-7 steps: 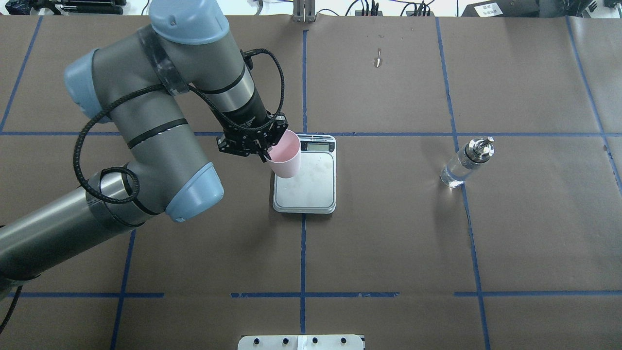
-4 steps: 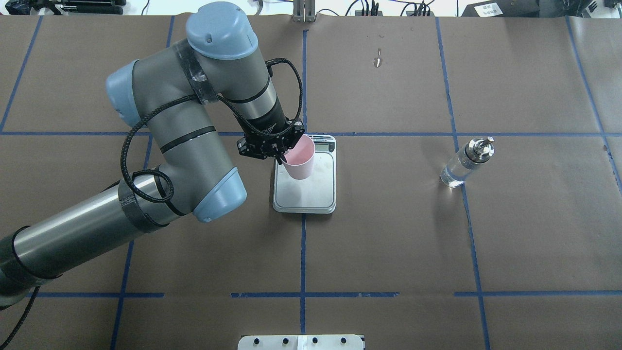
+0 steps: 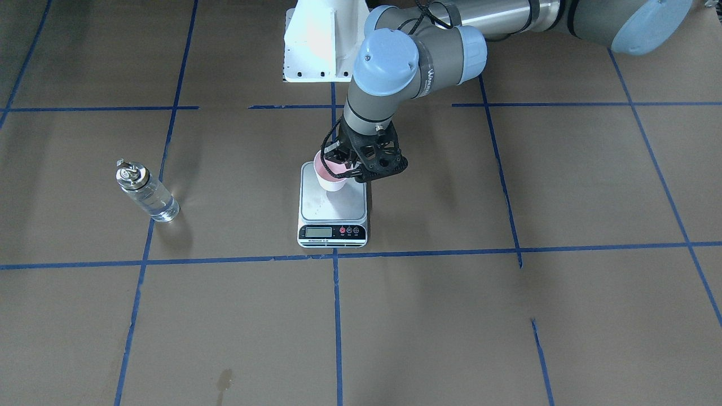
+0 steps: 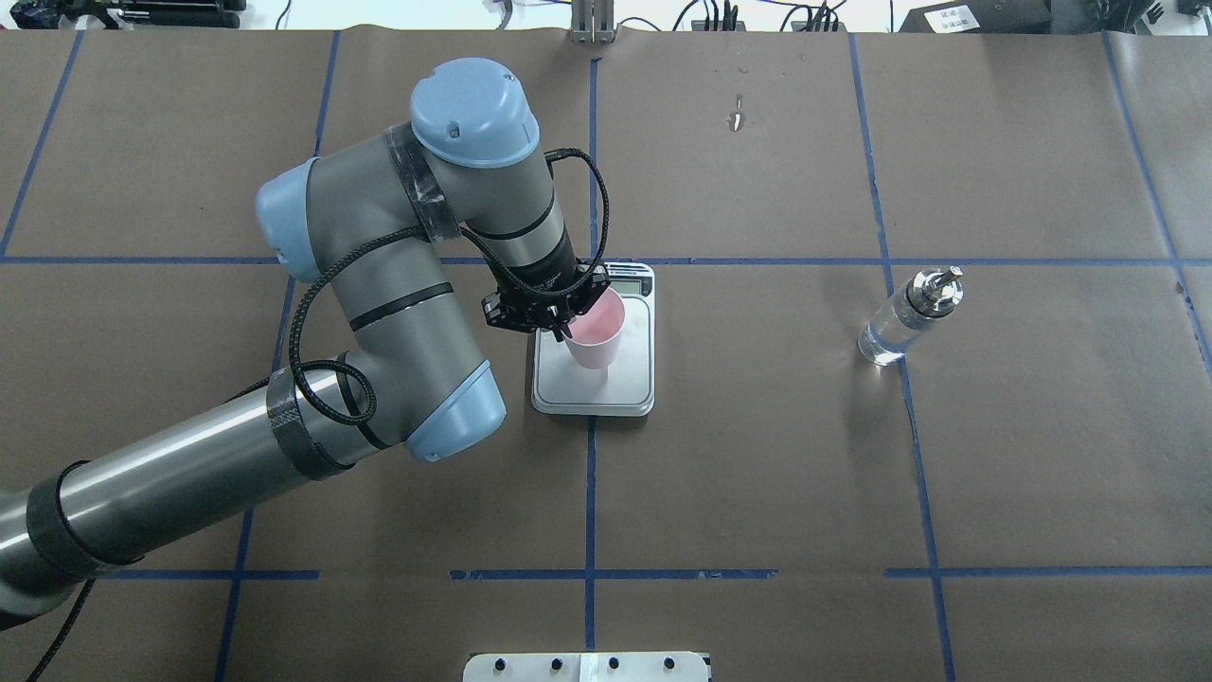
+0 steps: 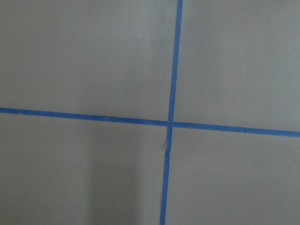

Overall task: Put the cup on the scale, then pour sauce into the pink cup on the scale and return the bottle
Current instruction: 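Carry the pink cup with the left gripper over the scale, then lower the pink cup onto the scale and open the left gripper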

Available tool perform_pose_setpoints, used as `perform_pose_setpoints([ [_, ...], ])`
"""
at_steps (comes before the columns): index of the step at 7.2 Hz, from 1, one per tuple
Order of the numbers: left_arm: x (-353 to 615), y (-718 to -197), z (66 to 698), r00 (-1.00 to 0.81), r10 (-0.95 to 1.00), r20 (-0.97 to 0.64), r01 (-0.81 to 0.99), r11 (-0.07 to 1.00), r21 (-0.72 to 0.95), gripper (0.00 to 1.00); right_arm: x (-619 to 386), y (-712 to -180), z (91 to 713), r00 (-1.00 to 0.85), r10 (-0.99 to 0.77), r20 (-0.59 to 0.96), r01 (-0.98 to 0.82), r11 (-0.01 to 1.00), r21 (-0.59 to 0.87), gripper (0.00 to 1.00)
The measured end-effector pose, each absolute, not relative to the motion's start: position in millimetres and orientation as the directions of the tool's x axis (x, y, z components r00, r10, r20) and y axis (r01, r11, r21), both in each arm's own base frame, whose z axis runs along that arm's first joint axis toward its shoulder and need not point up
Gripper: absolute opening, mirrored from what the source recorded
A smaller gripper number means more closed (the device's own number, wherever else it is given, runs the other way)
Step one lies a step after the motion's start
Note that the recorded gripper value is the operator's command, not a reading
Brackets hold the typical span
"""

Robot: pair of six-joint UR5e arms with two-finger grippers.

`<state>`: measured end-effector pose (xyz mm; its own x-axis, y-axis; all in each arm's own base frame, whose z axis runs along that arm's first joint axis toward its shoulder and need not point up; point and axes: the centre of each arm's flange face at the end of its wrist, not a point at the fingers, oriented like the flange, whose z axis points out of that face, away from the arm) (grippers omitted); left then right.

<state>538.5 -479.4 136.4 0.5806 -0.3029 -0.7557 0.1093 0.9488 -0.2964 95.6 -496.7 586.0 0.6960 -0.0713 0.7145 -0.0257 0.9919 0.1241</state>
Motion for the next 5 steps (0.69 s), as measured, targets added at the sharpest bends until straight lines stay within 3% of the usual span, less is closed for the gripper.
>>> perform_pose_setpoints([
  [5, 542.6, -479.0, 138.0, 0.581, -0.300, -0.756, 0.110, 0.950, -0.293, 0.00, 95.6, -496.7, 586.4, 0.696, -0.071, 0.715, -0.026, 0.992, 0.123, 1.00],
])
